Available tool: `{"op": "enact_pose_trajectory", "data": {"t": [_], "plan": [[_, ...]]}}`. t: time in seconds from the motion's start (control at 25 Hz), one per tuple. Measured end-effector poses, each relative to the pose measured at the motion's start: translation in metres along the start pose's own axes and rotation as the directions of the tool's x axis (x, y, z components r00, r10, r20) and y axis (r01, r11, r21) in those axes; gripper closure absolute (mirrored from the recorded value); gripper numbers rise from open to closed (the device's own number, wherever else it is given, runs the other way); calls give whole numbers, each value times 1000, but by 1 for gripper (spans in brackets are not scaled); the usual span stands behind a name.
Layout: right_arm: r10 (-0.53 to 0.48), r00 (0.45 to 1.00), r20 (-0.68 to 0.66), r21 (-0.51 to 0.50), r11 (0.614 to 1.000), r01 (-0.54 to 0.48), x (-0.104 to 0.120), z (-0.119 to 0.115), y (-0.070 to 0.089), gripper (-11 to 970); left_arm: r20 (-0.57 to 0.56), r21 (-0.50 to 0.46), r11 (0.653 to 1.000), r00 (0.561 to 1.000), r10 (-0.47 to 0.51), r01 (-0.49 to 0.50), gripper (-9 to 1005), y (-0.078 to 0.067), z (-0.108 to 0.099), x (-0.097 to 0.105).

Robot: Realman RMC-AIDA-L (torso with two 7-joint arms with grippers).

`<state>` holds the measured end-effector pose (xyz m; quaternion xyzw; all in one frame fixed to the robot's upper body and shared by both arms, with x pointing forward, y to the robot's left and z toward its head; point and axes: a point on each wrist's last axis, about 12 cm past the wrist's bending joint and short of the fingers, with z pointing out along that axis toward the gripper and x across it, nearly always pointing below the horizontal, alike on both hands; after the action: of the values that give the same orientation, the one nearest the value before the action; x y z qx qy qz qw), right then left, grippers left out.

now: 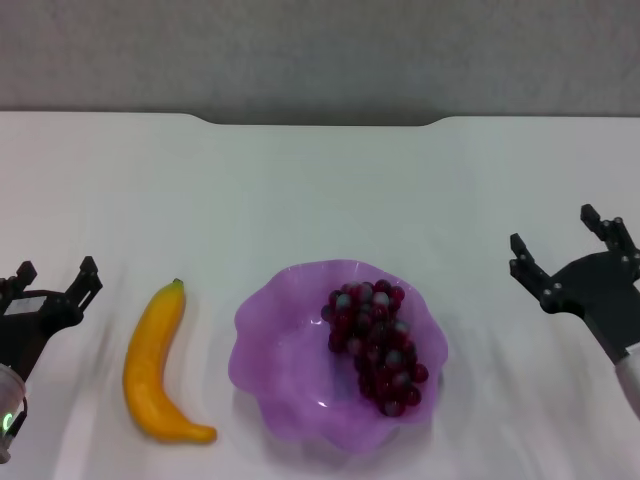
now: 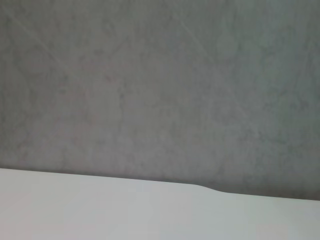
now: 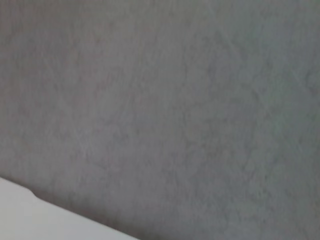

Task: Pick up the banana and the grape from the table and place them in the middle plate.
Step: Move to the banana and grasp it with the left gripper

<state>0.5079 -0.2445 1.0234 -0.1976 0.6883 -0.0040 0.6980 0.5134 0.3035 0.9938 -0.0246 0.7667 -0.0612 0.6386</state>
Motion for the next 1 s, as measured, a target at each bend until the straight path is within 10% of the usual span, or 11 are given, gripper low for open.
{"op": "enact_pose_trajectory", "data": {"t": [0.48,1.0], "plan": [[298,954,-29,-17,954,-299,10,-6,-2,65,1,6,1000,1000,0,0,153,-2,1,0],[326,938,-115,81,945,-318,36,-17,-30,65,15,65,997,999,-35,34,154,-18,7,-7]]}}
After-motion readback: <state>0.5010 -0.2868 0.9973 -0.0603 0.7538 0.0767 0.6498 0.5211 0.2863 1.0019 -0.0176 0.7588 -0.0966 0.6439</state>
